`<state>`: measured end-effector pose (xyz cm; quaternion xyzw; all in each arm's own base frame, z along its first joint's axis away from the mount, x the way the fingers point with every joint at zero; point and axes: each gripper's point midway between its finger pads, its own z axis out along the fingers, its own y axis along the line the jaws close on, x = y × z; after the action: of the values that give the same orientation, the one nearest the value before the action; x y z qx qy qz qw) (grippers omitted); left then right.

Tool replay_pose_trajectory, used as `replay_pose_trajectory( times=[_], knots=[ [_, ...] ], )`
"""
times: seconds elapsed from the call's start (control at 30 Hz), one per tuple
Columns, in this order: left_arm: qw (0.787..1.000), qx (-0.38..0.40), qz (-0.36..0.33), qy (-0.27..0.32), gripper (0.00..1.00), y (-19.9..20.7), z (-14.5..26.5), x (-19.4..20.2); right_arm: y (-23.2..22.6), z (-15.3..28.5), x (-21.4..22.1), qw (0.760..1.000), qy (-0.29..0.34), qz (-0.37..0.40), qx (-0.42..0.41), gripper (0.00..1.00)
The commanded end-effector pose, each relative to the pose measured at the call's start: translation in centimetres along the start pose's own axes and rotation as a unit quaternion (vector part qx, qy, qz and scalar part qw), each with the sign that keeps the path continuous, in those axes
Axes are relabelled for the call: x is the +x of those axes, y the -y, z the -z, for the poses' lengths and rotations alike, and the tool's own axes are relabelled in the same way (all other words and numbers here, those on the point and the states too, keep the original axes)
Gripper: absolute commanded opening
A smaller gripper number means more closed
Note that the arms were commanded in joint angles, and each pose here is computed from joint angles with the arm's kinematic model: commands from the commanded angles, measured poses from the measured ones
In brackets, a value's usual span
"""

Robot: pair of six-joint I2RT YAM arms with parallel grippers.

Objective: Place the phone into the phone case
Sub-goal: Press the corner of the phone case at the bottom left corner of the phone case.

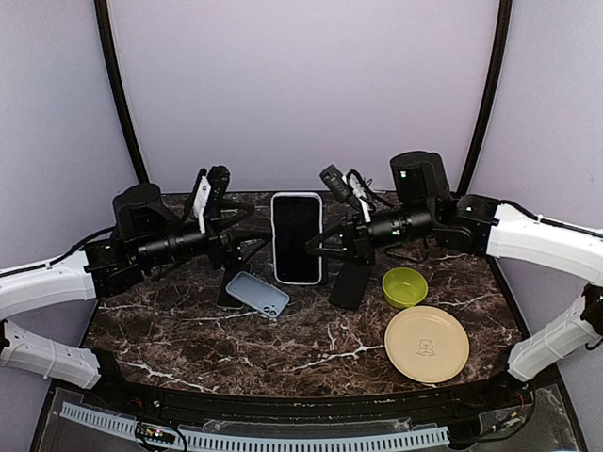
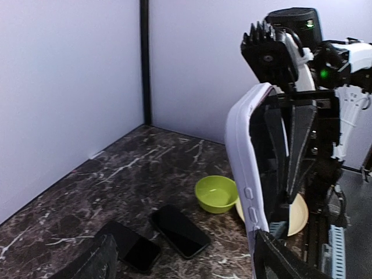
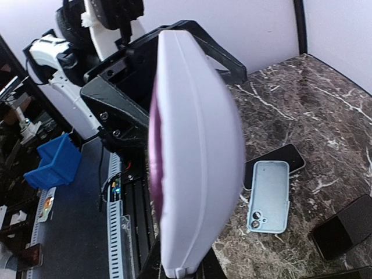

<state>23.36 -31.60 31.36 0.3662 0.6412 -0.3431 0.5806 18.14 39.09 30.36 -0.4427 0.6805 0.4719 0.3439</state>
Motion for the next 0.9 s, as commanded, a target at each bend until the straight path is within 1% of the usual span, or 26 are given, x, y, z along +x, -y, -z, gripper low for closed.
replay_pose_trajectory(
  times=[0.0,0.07,0.17,0.3,0.43,0.5,0.57,0.6,0.67,0.77,0.83,0.87],
  knots=[
    [0.981,0.191,0.028,0.007,0.82,6.4,1.6,-0.3,-6.8,2.7,-5.1,0.982,0.072,0.107,-0.135,0.0],
    [0.977,0.208,0.035,0.002,0.78,6.8,1.4,-0.4,-7.2,2.8,-5.4,0.98,0.079,0.114,-0.142,0.0],
    [0.963,0.265,0.04,0.002,0.72,8.5,1.9,-0.5,-6.7,2.5,-5.7,0.982,0.083,0.114,-0.127,0.0],
    [0.946,0.321,0.036,0.011,0.71,10.1,2.7,-0.5,-6.4,2.2,-6.0,0.983,0.079,0.117,-0.121,0.0],
    [0.941,0.336,0.015,0.03,0.71,10.7,3.9,-0.5,-6.3,2.4,-5.9,0.983,0.075,0.126,-0.111,0.0],
    [0.945,0.325,0.009,0.036,0.7,10.4,3.9,-0.3,-6.5,2.5,-6.2,0.982,0.079,0.129,-0.115,0.0],
    [0.955,0.294,0.015,0.029,0.62,9.5,3.1,0.2,-6.9,2.5,-6.6,0.98,0.083,0.128,-0.126,0.0],
    [0.961,0.275,0.016,0.029,0.51,8.9,2.6,-0.1,-7.1,2.4,-6.6,0.98,0.082,0.127,-0.129,0.0],
    [0.964,0.265,0.023,0.017,0.42,8.5,1.8,0.1,-7.3,2.0,-6.5,0.98,0.078,0.127,-0.134,0.0],
    [0.961,0.272,0.036,0.008,0.37,8.6,1.4,0.3,-7.5,1.5,-6.4,0.98,0.073,0.128,-0.136,0.0],
    [0.959,0.279,0.043,0.012,0.29,8.7,1.4,0.2,-7.6,1.5,-6.5,0.979,0.073,0.13,-0.137,0.0],
    [0.958,0.283,0.044,0.016,0.21,8.8,1.4,0.0,-7.7,1.4,-6.5,0.979,0.074,0.13,-0.138,0.0]
  ],
)
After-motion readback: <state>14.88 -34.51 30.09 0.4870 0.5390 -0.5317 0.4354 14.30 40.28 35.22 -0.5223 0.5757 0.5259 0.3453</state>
